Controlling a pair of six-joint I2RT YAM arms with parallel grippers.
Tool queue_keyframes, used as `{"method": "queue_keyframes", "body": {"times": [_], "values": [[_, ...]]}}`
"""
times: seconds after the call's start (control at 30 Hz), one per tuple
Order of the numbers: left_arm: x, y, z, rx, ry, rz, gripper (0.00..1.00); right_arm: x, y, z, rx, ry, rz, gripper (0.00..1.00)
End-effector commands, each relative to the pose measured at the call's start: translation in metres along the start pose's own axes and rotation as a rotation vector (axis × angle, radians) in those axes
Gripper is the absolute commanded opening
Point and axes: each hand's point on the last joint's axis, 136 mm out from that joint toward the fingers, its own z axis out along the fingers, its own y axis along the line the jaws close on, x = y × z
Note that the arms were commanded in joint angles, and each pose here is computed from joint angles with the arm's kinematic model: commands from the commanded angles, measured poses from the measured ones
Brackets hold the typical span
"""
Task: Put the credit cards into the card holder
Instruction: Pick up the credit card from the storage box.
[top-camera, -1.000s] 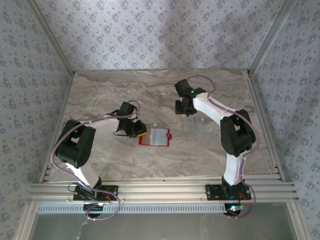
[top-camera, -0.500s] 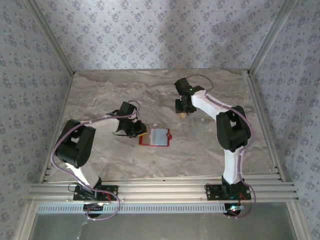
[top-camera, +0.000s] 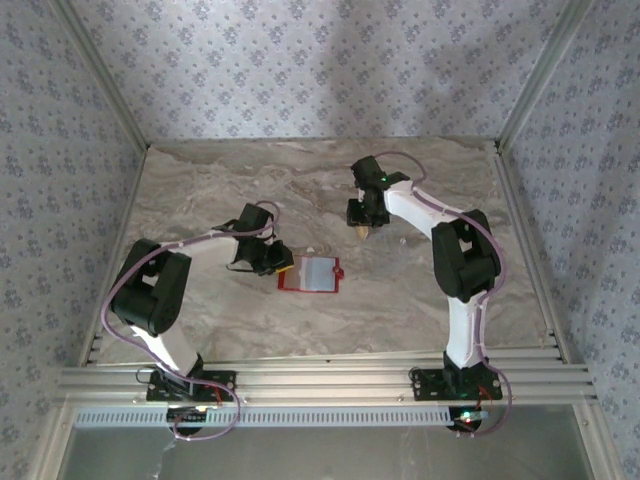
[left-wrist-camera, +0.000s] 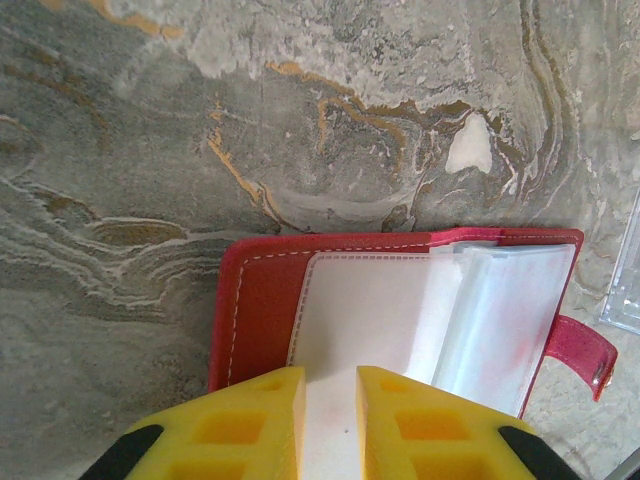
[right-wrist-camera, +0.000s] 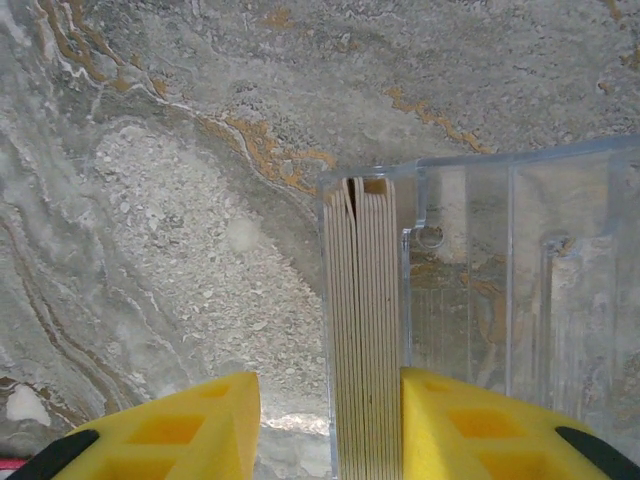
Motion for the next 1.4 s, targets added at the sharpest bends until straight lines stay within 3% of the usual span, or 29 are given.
{"method": "queue_keyframes", "body": {"times": [0.0,0.77,1.37], "values": [[-0.002,-0.004,0.001,-0.001,0.006,0.007,0.2,-0.004,0.005,-0.01,-0.074,-0.007,0.015,0.41],[-0.001,-0.003,0.004,0.008,0.02,-0.007,0.19,-0.009,0.002,-0.022,-0.182,-0.034,0.064,0.33],[-0.001,-0.002,0.005,0.005,0.02,-0.011,0.19,-0.011,-0.001,-0.025,-0.198,-0.038,0.076,0.19]]}}
